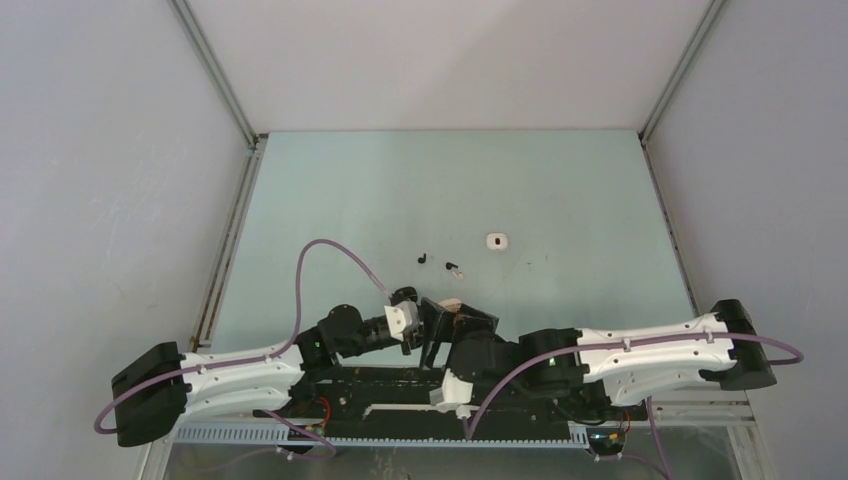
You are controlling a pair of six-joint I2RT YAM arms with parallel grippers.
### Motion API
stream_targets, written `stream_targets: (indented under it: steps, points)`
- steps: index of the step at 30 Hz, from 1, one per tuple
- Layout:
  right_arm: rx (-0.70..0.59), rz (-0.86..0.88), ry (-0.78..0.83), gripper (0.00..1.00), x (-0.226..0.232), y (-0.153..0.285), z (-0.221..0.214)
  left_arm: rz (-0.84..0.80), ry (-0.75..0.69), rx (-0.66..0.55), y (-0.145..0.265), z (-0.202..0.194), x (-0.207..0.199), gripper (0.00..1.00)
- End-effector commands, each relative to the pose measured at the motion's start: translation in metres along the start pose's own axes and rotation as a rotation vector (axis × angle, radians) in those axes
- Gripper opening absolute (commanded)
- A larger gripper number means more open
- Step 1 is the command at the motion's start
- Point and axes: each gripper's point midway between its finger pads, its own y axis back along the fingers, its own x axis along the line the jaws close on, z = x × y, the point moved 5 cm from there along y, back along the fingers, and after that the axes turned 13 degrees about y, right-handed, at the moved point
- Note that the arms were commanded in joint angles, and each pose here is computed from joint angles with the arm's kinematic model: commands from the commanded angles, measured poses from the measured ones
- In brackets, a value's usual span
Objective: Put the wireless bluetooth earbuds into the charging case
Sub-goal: Pick up the right earbud from the left side groove of the charging case.
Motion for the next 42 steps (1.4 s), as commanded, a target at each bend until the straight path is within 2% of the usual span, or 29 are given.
stream_targets:
  steps: [1, 7, 11, 14, 18, 21, 24, 27, 32, 36, 42]
  points:
    - [0.055, -0.036, -0.117, 1.00, -0.018, 0.027, -0.029, -0.003, -0.012, -0.080, -0.002, 0.017, -0.002, 0.00]
    - [0.040, 0.003, -0.201, 1.00, 0.000, 0.055, -0.045, 0.009, -0.011, -0.075, -0.002, 0.015, -0.001, 0.00]
    - [0.020, 0.061, -0.385, 1.00, 0.038, 0.074, -0.058, 0.007, -0.010, -0.077, -0.003, 0.014, -0.001, 0.00]
    - [0.031, 0.043, -0.669, 0.99, 0.064, 0.085, -0.088, -0.008, -0.009, -0.076, -0.003, 0.012, -0.002, 0.00]
    - [-0.023, -0.004, -1.166, 0.86, 0.074, 0.098, -0.137, -0.042, -0.012, -0.062, -0.007, 0.006, -0.005, 0.00]
    - [-0.196, -0.014, -1.522, 0.71, 0.063, 0.105, -0.163, -0.072, -0.011, -0.025, -0.012, -0.001, -0.007, 0.00]
    - [-0.458, 0.081, -1.713, 0.53, 0.056, 0.098, -0.156, -0.092, -0.004, 0.007, -0.018, -0.007, -0.007, 0.00]
    - [-0.679, 0.070, -1.768, 0.48, 0.055, 0.095, -0.127, -0.096, 0.010, -0.002, -0.019, -0.007, -0.007, 0.00]
    - [-0.739, 0.072, -1.739, 0.43, 0.071, 0.089, -0.096, -0.152, 0.045, -0.044, -0.020, 0.009, -0.015, 0.00]
    - [-0.822, 0.042, -1.711, 0.41, 0.066, 0.093, -0.092, -0.191, 0.094, -0.055, -0.024, 0.020, -0.021, 0.00]
    - [-0.958, 0.054, -1.631, 0.41, 0.058, 0.087, -0.077, -0.219, 0.146, -0.076, -0.033, 0.037, -0.027, 0.00]
